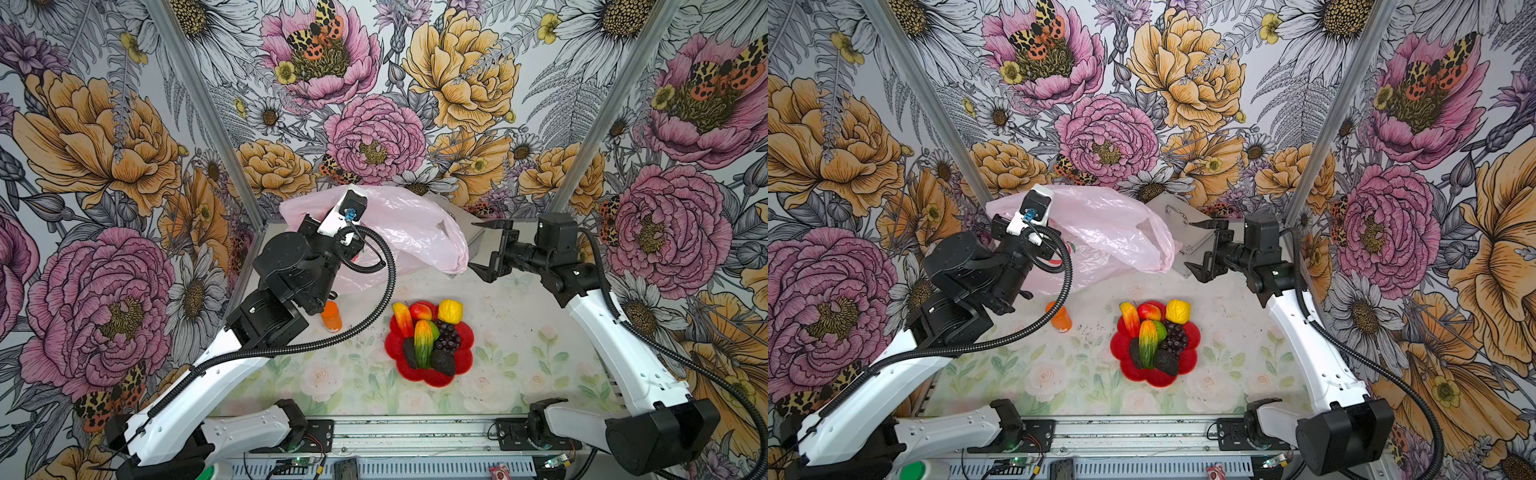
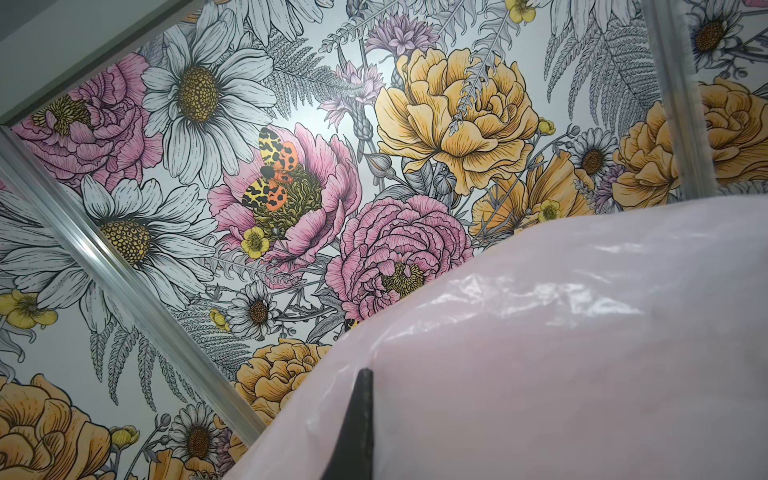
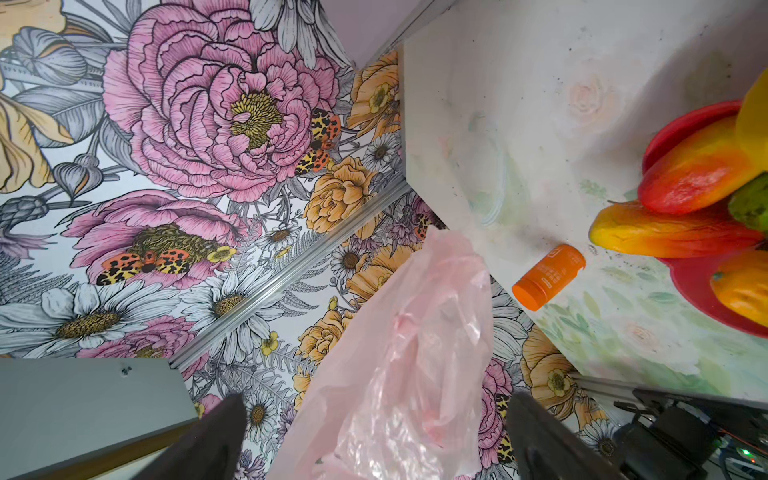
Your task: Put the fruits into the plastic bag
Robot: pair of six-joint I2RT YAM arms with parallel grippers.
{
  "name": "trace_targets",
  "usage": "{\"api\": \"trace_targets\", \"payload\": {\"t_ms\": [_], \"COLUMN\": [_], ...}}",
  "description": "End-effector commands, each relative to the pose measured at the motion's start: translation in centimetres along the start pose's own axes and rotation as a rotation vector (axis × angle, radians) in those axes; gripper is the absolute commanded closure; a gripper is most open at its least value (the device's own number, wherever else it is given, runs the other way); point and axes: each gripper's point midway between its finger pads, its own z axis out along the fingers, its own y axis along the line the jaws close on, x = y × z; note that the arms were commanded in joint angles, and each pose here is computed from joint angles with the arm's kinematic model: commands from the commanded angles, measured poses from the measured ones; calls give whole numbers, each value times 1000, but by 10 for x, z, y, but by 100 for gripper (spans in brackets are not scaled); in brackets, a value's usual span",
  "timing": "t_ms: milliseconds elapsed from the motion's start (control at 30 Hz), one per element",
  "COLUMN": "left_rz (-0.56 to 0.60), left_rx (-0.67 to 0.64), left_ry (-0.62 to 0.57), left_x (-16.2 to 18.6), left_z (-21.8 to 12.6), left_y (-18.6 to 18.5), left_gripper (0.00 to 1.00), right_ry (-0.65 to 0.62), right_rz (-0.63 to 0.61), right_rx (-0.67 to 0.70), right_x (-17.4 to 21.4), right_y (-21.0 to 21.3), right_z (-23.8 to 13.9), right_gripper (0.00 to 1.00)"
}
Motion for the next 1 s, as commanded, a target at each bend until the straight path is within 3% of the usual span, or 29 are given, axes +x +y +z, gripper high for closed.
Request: {"api": "trace_targets", "payload": {"t_ms": [0, 267, 433, 667, 767, 833, 967], "left_rz": [-52, -60, -64, -72, -75, -74, -76], "left_rx": [2, 9, 8, -1, -4, -6, -18], "left_ry": [-38, -43, -50, -48, -49, -45, -27], "left_x": [-12, -16, -19, -18, -17, -17, -14], "left_z": [-3, -5, -7, -9, -9, -7, -5], "left_y": [2, -5, -7, -6, -6, -7, -7], "left_gripper": [100, 100, 100, 100, 100, 100, 100], "right_ry": [-12, 40, 35, 11, 5, -3, -20], "right_rz": [14, 0, -1, 6, 5, 4, 4], "right_rx": [-33, -55, -56, -82, -91, -98, -106], "right_x": [-2, 8, 8, 4, 3, 3, 1], "right_y": [11, 20, 16, 10, 9, 8, 6], "right_z": [7, 31, 36, 31, 28, 26, 23], "right_gripper": [1, 2, 15, 48, 72, 98, 100]}}
